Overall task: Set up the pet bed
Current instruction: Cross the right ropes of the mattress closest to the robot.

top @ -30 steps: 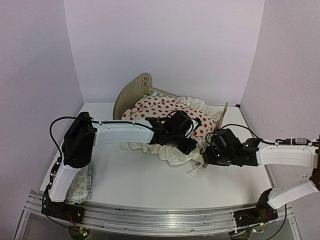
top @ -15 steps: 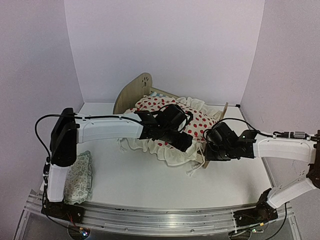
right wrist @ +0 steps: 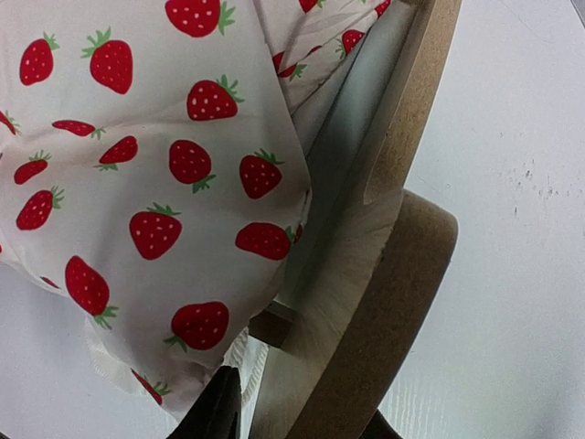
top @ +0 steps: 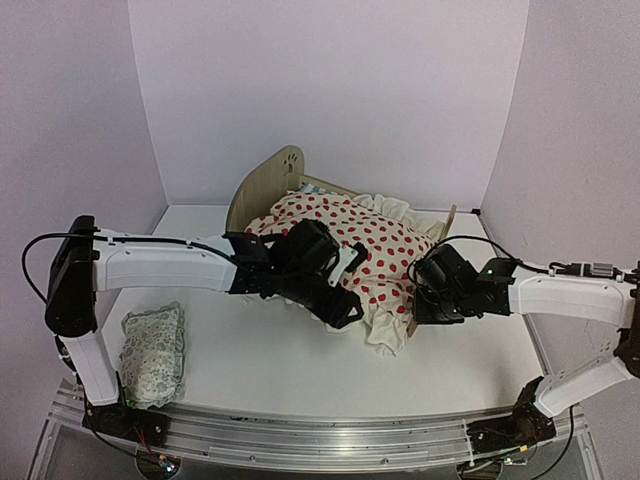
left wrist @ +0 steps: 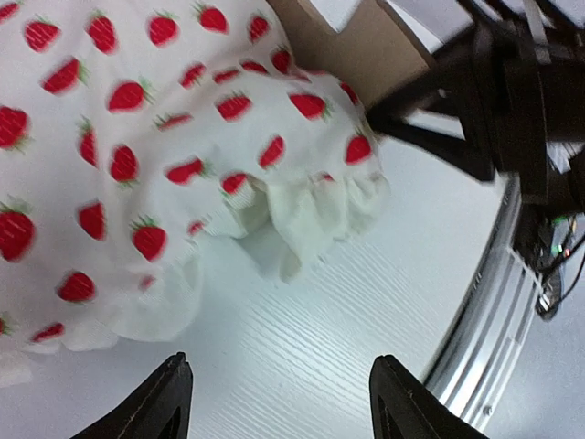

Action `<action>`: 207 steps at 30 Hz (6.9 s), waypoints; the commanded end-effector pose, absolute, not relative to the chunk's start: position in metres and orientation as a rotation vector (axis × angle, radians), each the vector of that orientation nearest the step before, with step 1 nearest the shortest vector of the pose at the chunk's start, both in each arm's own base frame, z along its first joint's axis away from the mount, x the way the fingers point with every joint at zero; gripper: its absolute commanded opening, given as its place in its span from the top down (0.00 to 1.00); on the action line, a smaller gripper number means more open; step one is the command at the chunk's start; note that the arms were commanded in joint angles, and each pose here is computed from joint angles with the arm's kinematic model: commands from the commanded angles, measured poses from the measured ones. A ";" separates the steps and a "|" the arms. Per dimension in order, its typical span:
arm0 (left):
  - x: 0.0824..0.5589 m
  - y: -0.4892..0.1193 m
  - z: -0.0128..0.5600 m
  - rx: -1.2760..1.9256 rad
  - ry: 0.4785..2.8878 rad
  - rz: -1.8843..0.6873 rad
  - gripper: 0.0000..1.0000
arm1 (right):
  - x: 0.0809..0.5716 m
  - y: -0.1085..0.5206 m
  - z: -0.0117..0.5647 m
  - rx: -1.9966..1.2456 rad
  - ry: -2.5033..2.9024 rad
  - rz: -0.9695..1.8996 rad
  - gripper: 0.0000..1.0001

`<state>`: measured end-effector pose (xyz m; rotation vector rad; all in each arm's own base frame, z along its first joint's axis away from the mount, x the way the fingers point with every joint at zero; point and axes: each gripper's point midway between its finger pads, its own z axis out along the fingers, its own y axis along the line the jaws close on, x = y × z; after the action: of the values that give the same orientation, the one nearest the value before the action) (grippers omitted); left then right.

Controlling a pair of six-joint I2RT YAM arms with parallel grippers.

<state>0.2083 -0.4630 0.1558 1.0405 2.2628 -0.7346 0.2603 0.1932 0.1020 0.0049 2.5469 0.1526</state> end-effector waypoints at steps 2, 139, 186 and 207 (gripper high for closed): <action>0.162 -0.476 0.155 1.187 2.140 -0.933 0.34 | 0.265 0.200 0.103 0.018 2.565 0.140 0.69; 0.242 -0.545 -0.003 0.955 1.887 -0.865 1.00 | 0.318 0.254 0.167 -0.075 2.635 0.102 1.00; 0.182 -0.531 0.074 0.949 2.183 -0.990 1.00 | 0.291 0.226 0.090 -0.167 2.708 -0.015 0.76; 0.190 -0.530 0.099 0.906 2.215 -0.997 1.00 | 0.261 0.239 0.172 -0.233 2.667 0.331 0.32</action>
<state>0.1835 -0.5230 0.0576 0.9519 2.2642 -0.9401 0.2661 0.2254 0.1494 -0.2066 2.7203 0.1711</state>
